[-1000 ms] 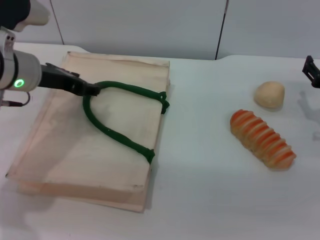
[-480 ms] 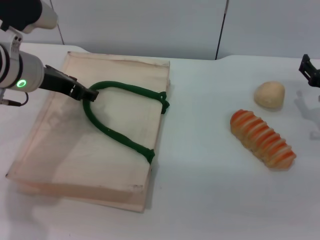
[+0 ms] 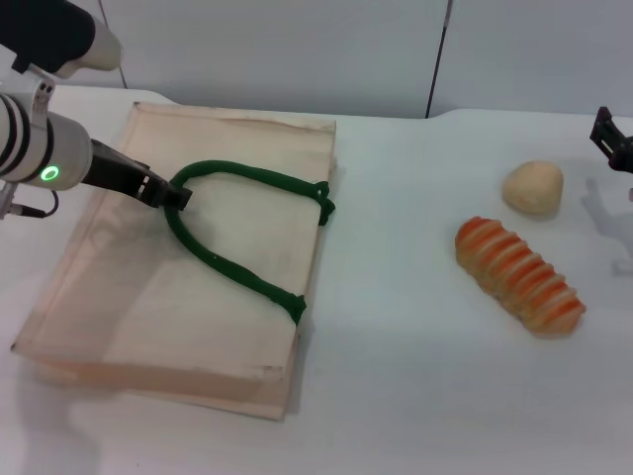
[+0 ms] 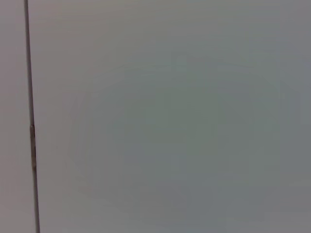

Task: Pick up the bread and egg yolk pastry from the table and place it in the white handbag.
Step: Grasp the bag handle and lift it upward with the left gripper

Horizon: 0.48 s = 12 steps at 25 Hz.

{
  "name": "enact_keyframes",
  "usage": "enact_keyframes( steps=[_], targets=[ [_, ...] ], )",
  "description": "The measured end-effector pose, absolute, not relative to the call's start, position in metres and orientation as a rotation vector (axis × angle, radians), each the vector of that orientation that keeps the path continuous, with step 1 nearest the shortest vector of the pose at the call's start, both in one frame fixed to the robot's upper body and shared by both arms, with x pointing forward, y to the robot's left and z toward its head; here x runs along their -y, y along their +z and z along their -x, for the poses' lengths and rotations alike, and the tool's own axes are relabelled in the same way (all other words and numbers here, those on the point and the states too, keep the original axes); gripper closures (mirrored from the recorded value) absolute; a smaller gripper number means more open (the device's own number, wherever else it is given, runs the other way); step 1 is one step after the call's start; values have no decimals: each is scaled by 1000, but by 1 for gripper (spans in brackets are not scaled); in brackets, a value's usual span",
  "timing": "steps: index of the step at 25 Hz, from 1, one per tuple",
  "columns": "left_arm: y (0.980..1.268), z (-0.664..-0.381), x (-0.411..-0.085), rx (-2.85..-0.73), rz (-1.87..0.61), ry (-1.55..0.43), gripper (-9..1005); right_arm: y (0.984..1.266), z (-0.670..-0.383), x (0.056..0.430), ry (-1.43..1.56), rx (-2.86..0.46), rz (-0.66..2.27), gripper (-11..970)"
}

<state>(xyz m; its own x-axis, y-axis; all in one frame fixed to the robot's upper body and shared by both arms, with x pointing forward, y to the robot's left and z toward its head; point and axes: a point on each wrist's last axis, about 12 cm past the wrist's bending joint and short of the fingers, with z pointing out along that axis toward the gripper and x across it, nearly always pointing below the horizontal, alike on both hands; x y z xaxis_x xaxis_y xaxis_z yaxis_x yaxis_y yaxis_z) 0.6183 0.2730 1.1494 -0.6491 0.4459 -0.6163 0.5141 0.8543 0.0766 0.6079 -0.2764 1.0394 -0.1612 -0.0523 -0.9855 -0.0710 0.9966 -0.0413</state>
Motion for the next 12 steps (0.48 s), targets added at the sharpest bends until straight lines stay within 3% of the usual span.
enact_keyframes(
  steps=[12],
  targets=[
    [1139,-629,-265,-2366,-704,-108,285,1041,-609,274,21,-1731,95,123]
  ],
)
